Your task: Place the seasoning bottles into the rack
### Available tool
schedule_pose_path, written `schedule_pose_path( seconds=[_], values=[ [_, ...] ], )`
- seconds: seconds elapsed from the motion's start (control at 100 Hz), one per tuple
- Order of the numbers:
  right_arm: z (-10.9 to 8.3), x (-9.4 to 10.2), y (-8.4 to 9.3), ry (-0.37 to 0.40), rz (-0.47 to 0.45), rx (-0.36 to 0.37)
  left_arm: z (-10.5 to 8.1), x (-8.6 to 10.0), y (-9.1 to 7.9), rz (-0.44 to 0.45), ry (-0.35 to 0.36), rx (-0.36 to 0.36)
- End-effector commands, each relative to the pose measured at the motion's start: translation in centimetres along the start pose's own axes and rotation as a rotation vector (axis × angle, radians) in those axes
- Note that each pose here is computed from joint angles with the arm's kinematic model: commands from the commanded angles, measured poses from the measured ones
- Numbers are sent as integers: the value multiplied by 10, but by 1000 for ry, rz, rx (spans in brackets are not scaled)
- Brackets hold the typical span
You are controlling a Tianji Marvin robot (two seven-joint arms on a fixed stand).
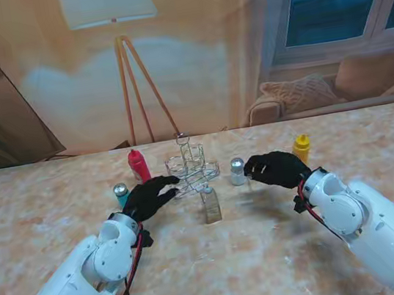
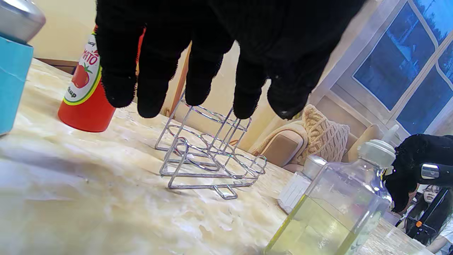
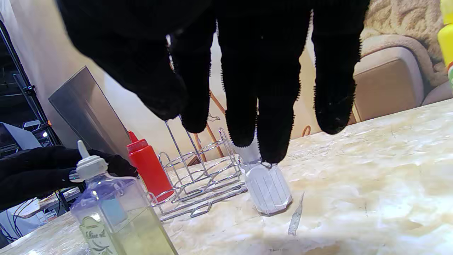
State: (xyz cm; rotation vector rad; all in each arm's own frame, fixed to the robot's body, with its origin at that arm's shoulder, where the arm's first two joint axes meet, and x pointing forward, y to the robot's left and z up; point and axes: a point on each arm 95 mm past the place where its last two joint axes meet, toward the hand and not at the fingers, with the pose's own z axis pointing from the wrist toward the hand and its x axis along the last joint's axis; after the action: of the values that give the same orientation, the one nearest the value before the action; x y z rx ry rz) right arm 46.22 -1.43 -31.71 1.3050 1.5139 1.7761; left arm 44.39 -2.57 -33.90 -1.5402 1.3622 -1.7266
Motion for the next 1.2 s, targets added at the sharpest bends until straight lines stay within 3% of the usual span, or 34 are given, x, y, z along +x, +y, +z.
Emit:
schedule_pose_path(
  seconds=[0.0,0.66,1.19],
  values=[
    [-1,3,-6,4,3,20,0,1,1,-2,3,-13],
    [2,0,-4,3,7,21,4,1,1,-1,1,-17],
    [-1,0,-4,0,2,12,-6,7,-4,12,40,-3]
  ],
)
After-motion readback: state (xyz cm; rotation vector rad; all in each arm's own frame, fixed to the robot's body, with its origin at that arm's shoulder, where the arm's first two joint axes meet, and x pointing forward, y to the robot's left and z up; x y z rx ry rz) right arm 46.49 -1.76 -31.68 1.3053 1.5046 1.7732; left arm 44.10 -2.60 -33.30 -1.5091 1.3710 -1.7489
